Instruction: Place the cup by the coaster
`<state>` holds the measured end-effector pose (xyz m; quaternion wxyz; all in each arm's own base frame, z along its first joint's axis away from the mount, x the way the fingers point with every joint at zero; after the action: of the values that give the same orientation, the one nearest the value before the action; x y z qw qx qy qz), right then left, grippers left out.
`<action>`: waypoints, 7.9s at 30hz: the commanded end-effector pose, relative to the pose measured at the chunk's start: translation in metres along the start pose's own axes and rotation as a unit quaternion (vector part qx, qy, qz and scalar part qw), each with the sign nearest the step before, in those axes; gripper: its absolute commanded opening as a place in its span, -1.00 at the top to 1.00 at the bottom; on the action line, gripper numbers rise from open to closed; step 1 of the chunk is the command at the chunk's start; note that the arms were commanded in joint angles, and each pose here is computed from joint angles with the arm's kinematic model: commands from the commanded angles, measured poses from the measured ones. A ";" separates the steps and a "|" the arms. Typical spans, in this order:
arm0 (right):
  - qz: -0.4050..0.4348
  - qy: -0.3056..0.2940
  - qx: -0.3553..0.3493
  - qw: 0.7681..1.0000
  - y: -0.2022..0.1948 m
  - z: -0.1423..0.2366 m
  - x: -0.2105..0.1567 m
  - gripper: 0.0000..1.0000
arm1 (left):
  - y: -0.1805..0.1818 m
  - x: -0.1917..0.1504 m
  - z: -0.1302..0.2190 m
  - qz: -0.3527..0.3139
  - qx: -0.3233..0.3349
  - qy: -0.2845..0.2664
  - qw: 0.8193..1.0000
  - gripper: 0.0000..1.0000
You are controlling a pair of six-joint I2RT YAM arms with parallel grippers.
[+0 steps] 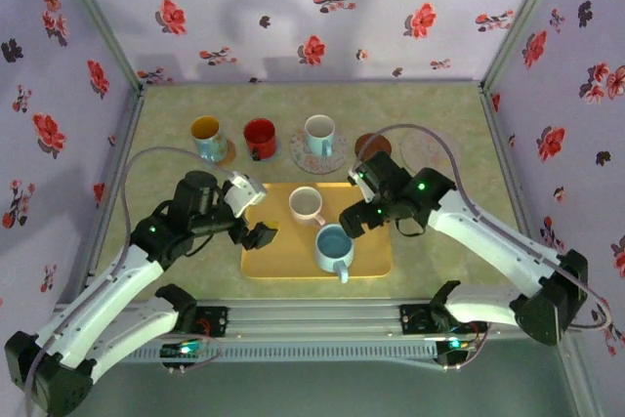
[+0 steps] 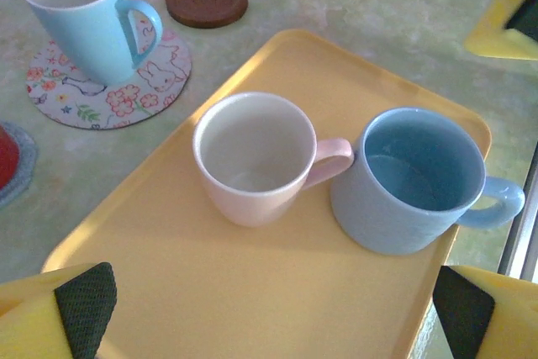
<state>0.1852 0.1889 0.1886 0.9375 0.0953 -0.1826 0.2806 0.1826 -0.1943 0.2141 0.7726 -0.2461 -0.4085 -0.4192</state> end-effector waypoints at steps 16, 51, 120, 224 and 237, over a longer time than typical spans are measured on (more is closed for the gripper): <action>0.005 0.101 0.013 0.995 0.050 -0.025 -0.060 -0.99 | -0.005 -0.005 0.004 -0.020 -0.001 0.017 1.000 -1.00; -0.001 0.151 -0.009 0.989 0.053 -0.083 -0.079 -0.86 | -0.005 -0.019 -0.005 -0.015 -0.004 0.030 0.999 -0.99; -0.118 -0.045 -0.068 0.990 -0.023 -0.040 -0.006 1.00 | 0.008 0.020 -0.022 -0.011 0.009 -0.033 0.999 -1.00; -0.203 -0.152 -0.165 0.953 -0.182 -0.089 0.130 -0.44 | 0.042 0.061 -0.056 -0.015 0.068 -0.076 0.995 -1.00; -0.164 -0.218 -0.147 0.951 -0.150 0.001 0.130 -0.99 | 0.039 0.073 -0.028 -0.033 0.077 -0.078 0.993 -0.99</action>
<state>0.3867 0.1277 0.2247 0.9063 0.0495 -0.4177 0.0415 0.2537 -0.2315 0.2362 0.7543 -0.2140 -0.4860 -0.3861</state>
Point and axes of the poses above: each hand's point on the last joint's axis, 136 mm out from that joint toward the fingers, its own z axis back along the fingers, its own y axis along the line the jaws close on, x = y × z, the point moved 2 cm from there along z, back along the fingers
